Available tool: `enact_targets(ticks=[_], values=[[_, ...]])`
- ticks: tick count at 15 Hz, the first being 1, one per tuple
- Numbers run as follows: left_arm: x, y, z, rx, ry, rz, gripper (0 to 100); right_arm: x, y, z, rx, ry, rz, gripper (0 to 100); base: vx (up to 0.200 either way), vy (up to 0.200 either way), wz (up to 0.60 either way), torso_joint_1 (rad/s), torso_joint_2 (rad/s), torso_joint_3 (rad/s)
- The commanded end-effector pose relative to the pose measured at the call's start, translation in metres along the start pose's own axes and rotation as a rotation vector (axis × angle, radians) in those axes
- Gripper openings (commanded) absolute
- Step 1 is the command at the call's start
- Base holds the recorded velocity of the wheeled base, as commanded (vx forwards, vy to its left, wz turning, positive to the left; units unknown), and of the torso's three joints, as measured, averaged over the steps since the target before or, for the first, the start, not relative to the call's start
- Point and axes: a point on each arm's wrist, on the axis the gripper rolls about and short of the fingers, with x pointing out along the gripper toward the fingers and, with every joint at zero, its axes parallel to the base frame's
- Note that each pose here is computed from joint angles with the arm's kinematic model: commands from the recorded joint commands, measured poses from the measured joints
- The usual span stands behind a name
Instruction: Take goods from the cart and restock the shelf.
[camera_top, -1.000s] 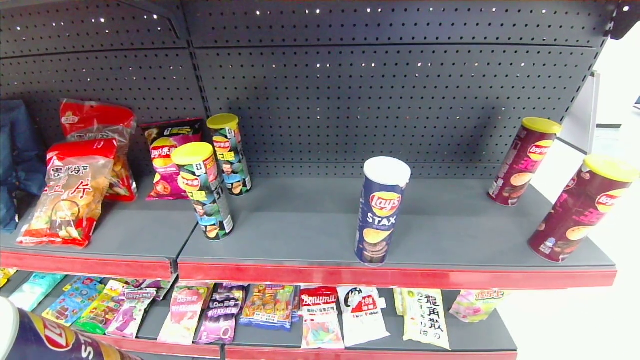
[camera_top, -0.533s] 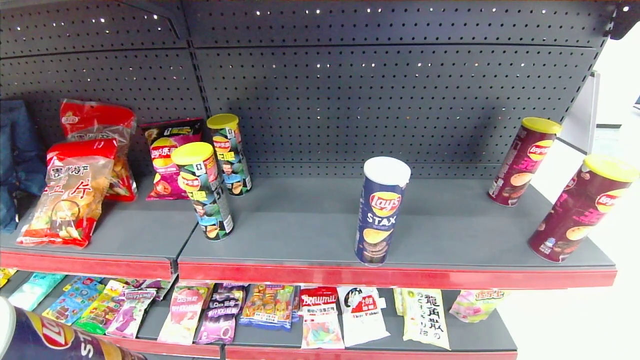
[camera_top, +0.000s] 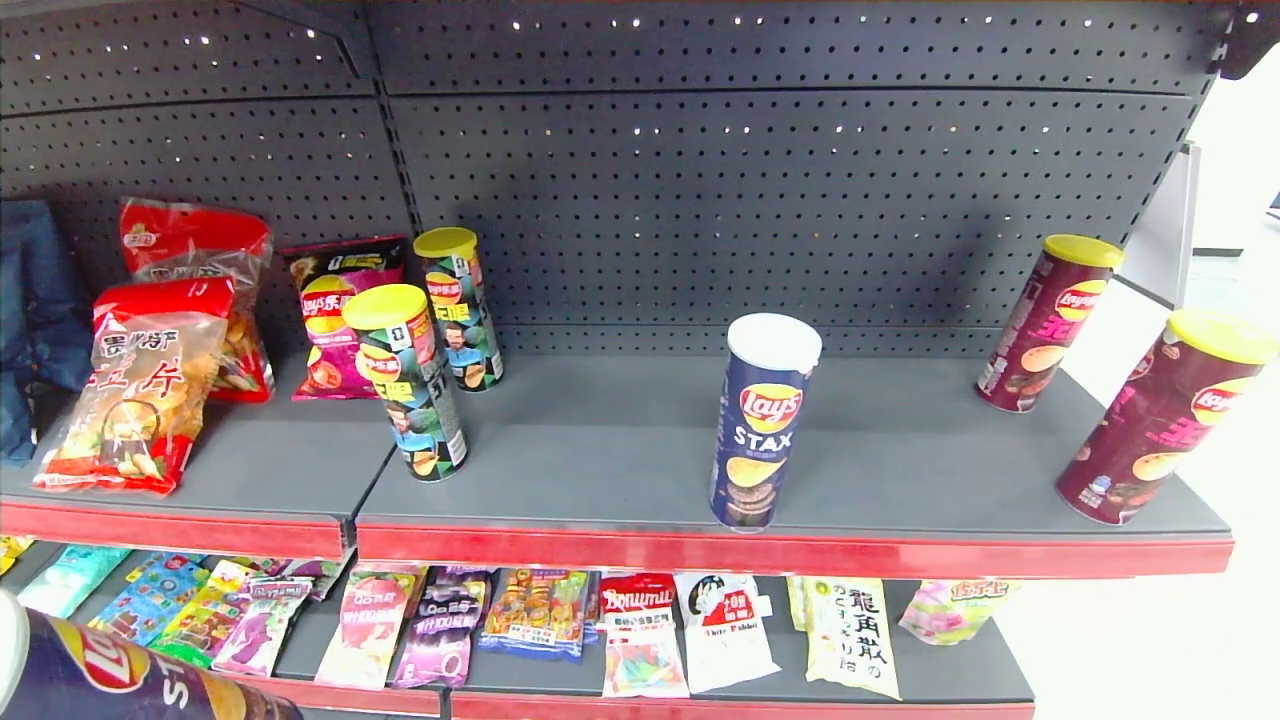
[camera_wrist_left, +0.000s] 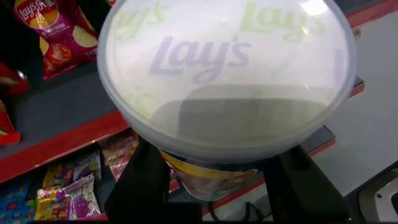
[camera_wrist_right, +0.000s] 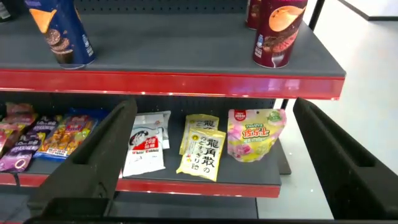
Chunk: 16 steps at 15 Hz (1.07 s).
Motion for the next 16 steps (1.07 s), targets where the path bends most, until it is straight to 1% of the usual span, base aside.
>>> enact_targets(ticks=[1,3,9,11,13,15,16], values=[[0.0,0.0,0.001,0.0,-0.002,0.0,0,0.0,0.0,0.0,0.0,0.001,0.001,100,0.0,0.0,0.0,0.0,0.0,0.0],[0.001,0.001,0.001,-0.002,0.003,0.0,0,0.0,0.0,0.0,0.0,0.001,0.001,100,0.0,0.0,0.0,0.0,0.0,0.0],[0.002,0.002,0.004,-0.004,0.002,0.002,0,0.0,0.0,0.0,0.0,0.001,0.001,100,0.0,0.0,-0.6,0.006,0.0,0.002],[0.004,0.004,0.006,-0.009,0.016,0.019,0,0.0,0.0,0.0,0.0,0.001,0.001,100,0.0,0.0,-0.6,0.0,0.0,0.007],[0.009,0.007,0.013,-0.017,0.035,0.023,0,0.0,0.0,0.0,0.0,0.001,0.001,100,0.0,0.0,0.0,0.0,0.0,0.0],[0.027,0.017,0.024,-0.054,0.056,0.021,0,0.0,0.0,0.0,0.0,0.001,0.001,100,0.0,0.0,0.0,0.0,0.0,0.0],[0.046,0.027,0.031,-0.071,0.055,0.021,0,0.0,0.0,0.0,0.0,0.001,0.001,100,0.0,0.0,0.0,0.0,0.0,0.0]])
